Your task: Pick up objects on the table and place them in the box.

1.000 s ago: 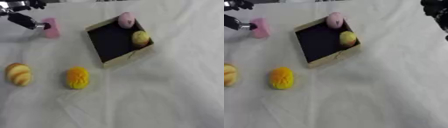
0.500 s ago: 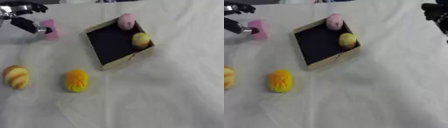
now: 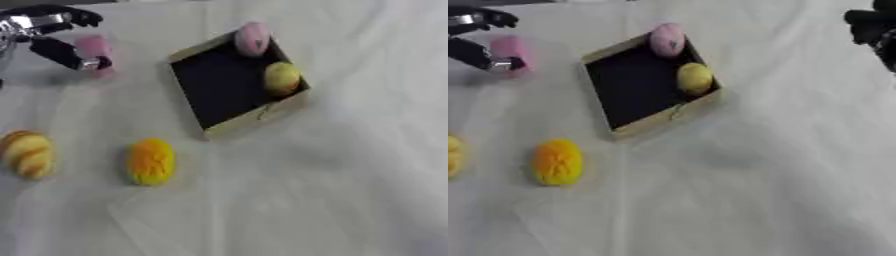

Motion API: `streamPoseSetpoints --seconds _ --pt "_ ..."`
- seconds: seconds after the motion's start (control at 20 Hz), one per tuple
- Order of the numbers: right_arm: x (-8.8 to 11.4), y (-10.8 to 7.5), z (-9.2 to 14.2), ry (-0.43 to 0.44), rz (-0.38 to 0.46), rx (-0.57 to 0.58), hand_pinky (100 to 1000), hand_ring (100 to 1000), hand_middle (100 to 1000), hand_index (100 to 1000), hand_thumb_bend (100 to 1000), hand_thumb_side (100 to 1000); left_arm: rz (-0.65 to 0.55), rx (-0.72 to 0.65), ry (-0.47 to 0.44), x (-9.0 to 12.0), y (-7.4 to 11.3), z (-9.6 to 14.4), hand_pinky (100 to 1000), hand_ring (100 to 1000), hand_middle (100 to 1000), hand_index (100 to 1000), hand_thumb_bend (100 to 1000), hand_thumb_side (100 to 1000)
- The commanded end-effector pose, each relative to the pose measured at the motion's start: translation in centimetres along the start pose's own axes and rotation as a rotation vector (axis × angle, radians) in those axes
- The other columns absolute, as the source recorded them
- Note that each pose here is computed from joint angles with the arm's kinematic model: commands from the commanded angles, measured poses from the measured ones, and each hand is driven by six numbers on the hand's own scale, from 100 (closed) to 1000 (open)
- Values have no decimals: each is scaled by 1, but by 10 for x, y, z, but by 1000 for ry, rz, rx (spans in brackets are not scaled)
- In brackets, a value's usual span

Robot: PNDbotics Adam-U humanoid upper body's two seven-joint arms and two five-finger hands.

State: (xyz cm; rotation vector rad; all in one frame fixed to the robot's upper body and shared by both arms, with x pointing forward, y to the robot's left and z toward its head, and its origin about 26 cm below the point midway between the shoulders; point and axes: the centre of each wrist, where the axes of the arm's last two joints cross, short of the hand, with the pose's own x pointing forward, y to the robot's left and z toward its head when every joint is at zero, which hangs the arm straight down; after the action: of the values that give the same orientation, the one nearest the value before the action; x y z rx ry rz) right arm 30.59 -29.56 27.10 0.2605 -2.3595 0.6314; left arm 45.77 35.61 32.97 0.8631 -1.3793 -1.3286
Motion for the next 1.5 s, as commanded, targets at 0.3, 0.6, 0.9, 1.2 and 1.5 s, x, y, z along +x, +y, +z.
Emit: streamPoseSetpoints --seconds 0.3,0.6,0.9,1.2,1.5 --pt "10 -2 -3 -19 40 12 1000 913 584 799 100 529 -25 42 32 -5 19 9 1000 1000 927 996 425 300" --pt "9 -2 -2 -16 43 13 1000 914 583 799 100 528 -23 53 59 -8 20 11 1000 1000 925 997 416 260" --pt "8 -2 -1 -9 41 13 1000 914 583 800 100 528 -4 75 73 -10 21 12 992 1000 872 983 294 148" --pt "6 -1 1 1 37 9 1000 915 583 800 100 527 58 81 56 -5 24 12 856 887 728 884 100 240" --pt "5 0 2 8 31 3 1000 915 584 800 100 526 58 118 70 3 28 14 567 513 390 576 100 245"
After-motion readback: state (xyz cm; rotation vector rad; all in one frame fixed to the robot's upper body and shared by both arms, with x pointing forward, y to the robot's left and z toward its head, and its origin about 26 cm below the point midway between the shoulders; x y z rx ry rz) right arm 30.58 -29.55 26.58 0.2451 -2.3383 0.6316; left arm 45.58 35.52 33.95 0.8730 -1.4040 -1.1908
